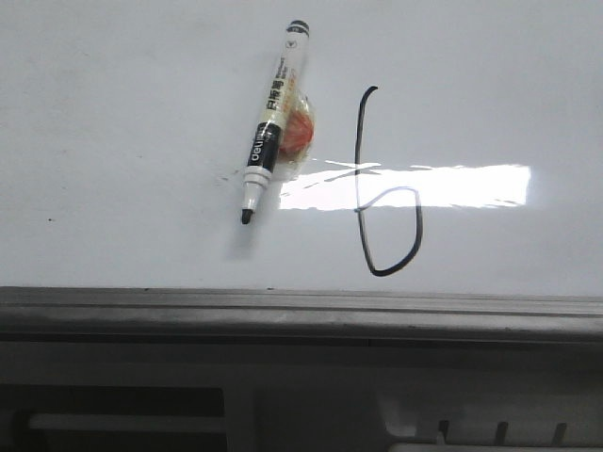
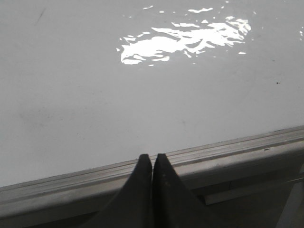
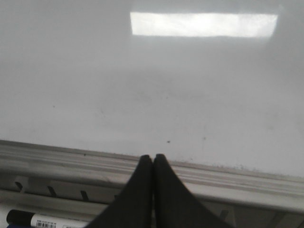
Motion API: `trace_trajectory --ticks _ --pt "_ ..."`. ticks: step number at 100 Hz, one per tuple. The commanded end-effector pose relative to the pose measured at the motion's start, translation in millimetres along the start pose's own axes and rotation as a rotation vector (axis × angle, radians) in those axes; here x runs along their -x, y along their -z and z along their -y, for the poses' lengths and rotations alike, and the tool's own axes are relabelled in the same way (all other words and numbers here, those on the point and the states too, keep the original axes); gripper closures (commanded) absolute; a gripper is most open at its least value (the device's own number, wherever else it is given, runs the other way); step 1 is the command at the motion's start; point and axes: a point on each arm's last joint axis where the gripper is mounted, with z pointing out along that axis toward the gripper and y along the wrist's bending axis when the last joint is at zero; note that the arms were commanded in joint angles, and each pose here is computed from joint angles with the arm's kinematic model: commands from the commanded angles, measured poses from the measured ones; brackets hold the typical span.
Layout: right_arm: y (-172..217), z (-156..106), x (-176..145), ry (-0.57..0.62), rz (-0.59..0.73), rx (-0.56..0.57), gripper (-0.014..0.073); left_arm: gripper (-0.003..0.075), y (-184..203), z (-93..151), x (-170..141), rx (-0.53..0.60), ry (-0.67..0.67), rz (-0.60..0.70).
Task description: Write number 6 on whiteboard
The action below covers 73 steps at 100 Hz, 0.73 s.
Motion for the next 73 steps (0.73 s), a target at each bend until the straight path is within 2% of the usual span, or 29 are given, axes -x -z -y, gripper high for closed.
trace_trajectory --ticks 1,15,73 --pt "0.4 0.4 -3.8 0.013 0.045 -0.013 0.0650 0.0739 -2.1 -0.7 -5.5 0.017 0.021 0.061" --pt "2.5 0.7 -0.3 0.013 0.100 -0.017 0.0650 0.0739 -2.1 -0.7 -5.5 0.016 0.023 0.062" --pt "2.4 0.7 -0.5 0.013 0.098 -0.017 0.0650 0.0739 -2.1 -0.7 -5.5 0.016 0.023 0.062"
